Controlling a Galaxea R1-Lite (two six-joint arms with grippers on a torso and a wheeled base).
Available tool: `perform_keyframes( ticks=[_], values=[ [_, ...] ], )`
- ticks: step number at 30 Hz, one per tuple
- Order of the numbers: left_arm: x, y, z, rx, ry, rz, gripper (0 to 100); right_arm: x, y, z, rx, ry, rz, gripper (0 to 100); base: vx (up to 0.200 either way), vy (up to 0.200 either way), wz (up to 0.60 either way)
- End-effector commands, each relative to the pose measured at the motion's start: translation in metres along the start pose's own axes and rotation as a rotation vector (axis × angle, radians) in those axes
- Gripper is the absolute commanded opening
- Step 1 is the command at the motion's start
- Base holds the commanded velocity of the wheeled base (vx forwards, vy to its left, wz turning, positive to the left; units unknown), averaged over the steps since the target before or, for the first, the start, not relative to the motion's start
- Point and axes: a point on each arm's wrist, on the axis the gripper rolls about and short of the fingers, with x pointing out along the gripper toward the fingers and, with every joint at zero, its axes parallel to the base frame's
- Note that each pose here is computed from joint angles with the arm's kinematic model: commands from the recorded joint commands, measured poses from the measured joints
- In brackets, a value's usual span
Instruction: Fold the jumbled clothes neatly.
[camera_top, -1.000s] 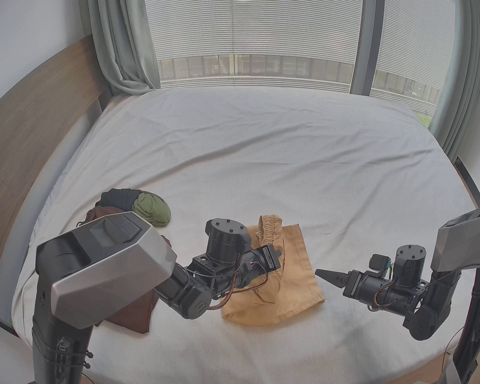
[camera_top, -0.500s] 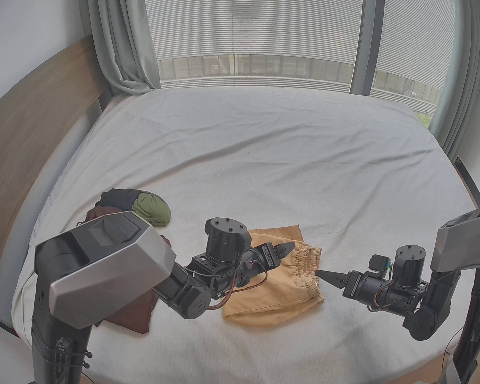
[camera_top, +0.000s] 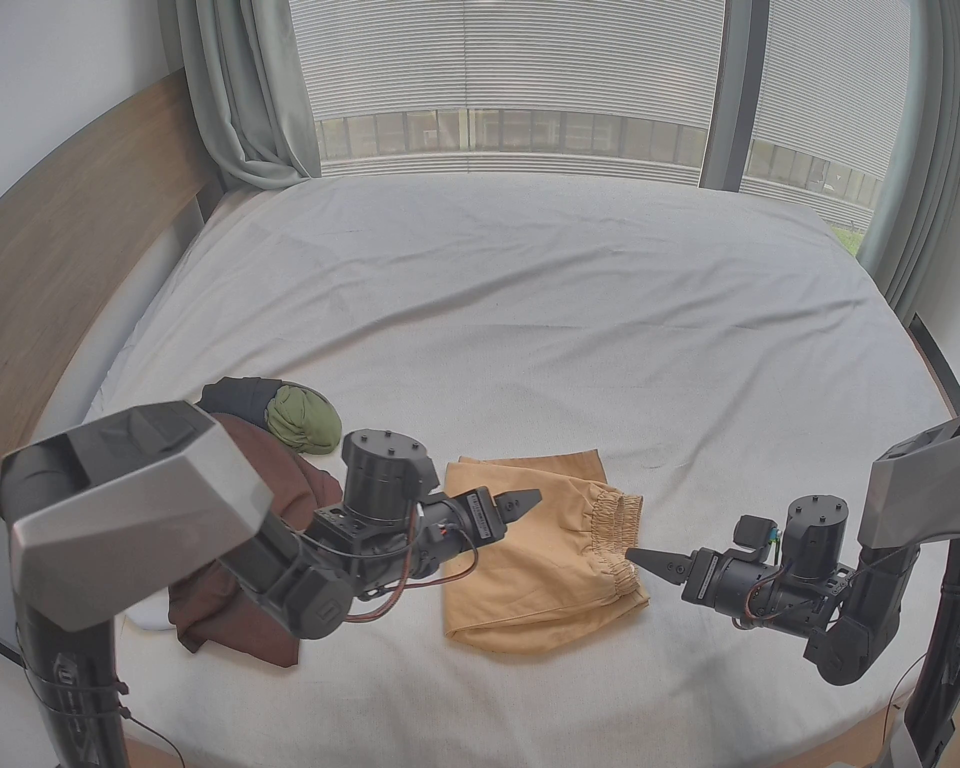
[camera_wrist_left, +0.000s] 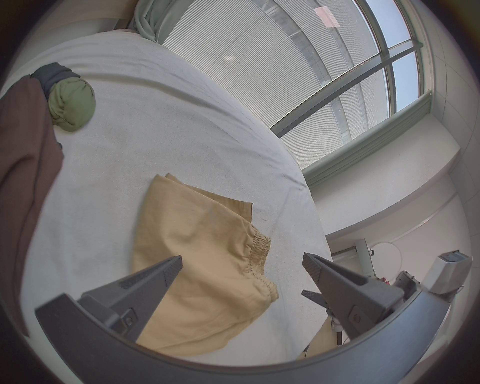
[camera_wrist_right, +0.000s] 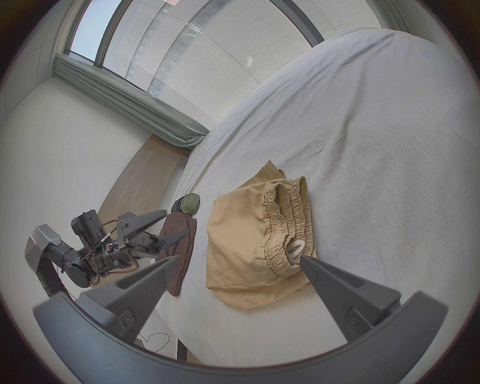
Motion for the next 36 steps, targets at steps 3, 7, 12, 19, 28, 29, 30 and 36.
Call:
perform_keyframes(
  ticks=[3, 7, 12, 19, 28, 29, 30, 36],
  values=[
    [-0.064, 0.008, 0.033, 0.029, -0.048, -0.01, 100, 0.001, 0.006, -0.006, -0.009, 0.023, 0.018, 100, 0.0, 0.0, 0.0],
    [-0.097, 0.015, 0.046, 0.016, -0.065, -0.029, 100, 0.001, 0.006, -0.006, -0.009, 0.024, 0.017, 100, 0.0, 0.0, 0.0],
    [-0.131, 0.027, 0.061, 0.009, -0.111, -0.03, 100, 0.002, 0.009, -0.008, -0.013, 0.033, 0.024, 100, 0.0, 0.0, 0.0],
    [-0.164, 0.045, 0.072, 0.038, -0.147, -0.032, 100, 0.001, 0.01, -0.013, -0.015, 0.05, 0.024, 100, 0.0, 0.0, 0.0],
    [-0.203, 0.058, 0.064, 0.019, -0.14, -0.073, 100, 0.002, 0.008, -0.015, -0.012, 0.061, 0.018, 100, 0.0, 0.0, 0.0],
    [-0.204, 0.06, 0.059, 0.015, -0.128, -0.075, 100, 0.002, 0.007, -0.016, -0.01, 0.063, 0.014, 100, 0.0, 0.0, 0.0],
    [-0.205, 0.061, 0.058, 0.018, -0.126, -0.075, 100, 0.003, 0.007, -0.016, -0.01, 0.063, 0.014, 100, 0.0, 0.0, 0.0],
    [-0.209, 0.076, 0.046, 0.215, -0.118, -0.023, 100, 0.004, 0.001, -0.017, -0.001, 0.07, -0.008, 100, 0.0, 0.0, 0.0]
  ],
)
